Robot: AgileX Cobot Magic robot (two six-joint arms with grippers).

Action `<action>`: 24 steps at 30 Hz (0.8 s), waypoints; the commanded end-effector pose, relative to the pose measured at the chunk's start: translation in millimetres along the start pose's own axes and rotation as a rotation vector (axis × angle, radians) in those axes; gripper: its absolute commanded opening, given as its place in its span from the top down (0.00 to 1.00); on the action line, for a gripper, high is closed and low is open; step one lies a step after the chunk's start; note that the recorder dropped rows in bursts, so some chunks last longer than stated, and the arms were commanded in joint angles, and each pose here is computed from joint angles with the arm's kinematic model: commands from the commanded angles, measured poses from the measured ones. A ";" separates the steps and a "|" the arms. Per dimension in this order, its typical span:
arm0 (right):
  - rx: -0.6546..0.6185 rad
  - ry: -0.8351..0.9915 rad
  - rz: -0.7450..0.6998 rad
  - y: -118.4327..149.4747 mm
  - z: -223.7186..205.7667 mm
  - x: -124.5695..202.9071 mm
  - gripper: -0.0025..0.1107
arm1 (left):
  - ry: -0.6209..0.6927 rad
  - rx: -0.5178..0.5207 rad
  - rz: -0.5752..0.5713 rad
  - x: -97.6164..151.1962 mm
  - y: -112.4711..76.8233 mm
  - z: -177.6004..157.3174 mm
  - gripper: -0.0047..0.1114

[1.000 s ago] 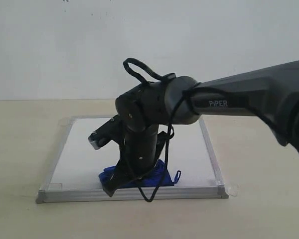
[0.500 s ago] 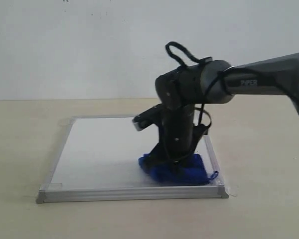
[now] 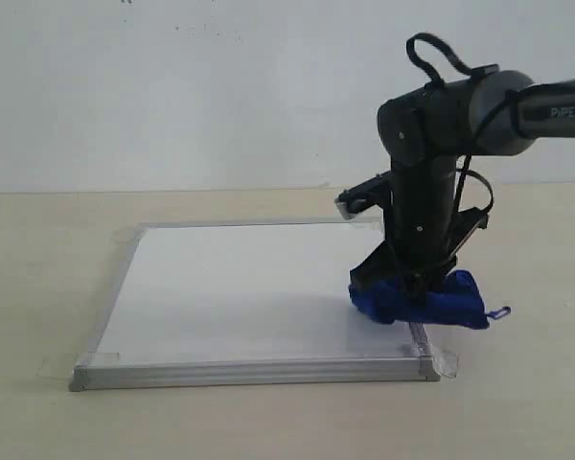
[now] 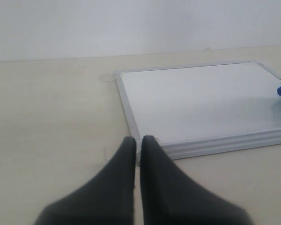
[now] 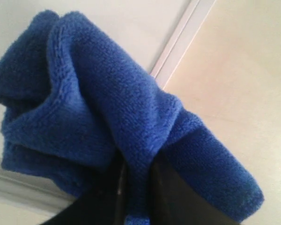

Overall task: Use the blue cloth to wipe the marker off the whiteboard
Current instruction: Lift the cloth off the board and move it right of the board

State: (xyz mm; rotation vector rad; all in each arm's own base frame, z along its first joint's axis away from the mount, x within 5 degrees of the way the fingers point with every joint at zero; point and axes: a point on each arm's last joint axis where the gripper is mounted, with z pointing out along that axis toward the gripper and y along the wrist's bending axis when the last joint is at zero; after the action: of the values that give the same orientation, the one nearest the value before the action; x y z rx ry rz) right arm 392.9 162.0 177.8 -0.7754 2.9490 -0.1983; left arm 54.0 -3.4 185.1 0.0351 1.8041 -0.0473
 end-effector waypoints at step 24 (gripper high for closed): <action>0.261 -0.204 -1.107 -13.0 -97.3 92.3 0.98 | -0.004 0.010 -0.005 0.6 -0.7 0.1 0.93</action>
State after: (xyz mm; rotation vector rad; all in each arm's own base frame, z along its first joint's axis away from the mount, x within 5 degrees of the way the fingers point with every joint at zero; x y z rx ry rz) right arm 307.3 117.4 267.5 -2.0902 1.9640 -0.4712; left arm 54.0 -3.4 185.1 0.0351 1.8041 -0.0473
